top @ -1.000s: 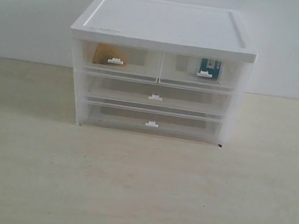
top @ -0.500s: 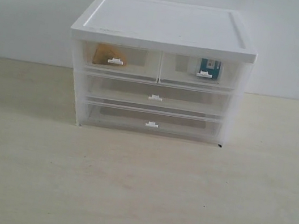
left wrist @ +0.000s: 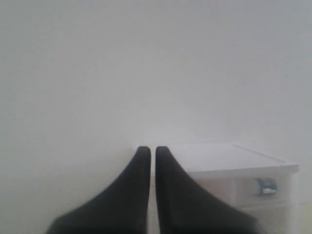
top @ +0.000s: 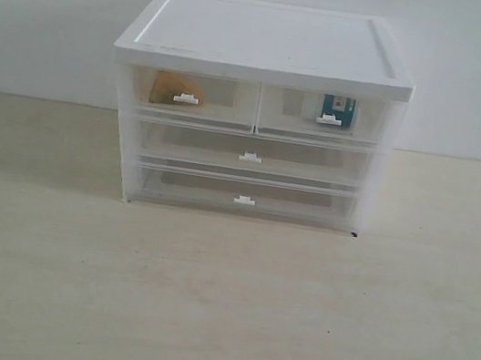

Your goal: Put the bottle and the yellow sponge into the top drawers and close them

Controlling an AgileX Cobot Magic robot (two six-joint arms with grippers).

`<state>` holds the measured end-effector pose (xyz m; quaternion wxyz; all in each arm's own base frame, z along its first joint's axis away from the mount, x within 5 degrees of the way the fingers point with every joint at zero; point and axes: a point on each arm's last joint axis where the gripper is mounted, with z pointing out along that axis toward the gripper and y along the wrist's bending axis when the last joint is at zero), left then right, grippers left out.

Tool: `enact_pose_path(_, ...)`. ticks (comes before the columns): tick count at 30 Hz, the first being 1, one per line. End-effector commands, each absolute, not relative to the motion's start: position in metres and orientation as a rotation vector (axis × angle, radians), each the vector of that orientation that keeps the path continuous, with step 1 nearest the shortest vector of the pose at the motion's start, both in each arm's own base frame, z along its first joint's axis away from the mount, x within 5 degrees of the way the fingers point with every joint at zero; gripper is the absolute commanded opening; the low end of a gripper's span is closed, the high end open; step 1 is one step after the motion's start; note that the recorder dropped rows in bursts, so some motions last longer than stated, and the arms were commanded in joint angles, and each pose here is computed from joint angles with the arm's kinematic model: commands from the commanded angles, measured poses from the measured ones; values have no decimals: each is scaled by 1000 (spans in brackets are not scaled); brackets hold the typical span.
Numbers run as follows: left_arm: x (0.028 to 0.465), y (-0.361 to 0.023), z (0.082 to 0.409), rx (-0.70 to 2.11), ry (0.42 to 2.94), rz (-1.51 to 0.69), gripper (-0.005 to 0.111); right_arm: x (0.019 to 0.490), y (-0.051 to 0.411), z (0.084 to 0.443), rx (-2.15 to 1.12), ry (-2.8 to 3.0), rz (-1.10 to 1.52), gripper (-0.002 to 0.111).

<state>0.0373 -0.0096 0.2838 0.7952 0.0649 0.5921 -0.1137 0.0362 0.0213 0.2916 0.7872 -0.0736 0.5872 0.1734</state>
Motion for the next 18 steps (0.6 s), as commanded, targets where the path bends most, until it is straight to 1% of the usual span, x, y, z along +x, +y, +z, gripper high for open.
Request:
enact_pose_path(1, 45, -6, 263, 46, 1324, -161, 4, 38, 21, 290, -159, 1276, 371, 0)
enact_pose_path(9, 56, 3, 218, -97, 1429, -33, 4, 38, 22, 290, -162, 1275, 373, 0)
enact_pose_path(10, 56, 3, 219, -97, 1424, -15, 4, 38, 22, 290, -162, 1275, 373, 0)
enact_pose_path(16, 55, 5, 189, -13, 1748, 109, 4, 38, 21, 290, -160, 1275, 371, 0)
enact_pose_path(18, 54, 5, 187, 0, 1773, 118, 4, 38, 21, 290, -160, 1275, 371, 0)
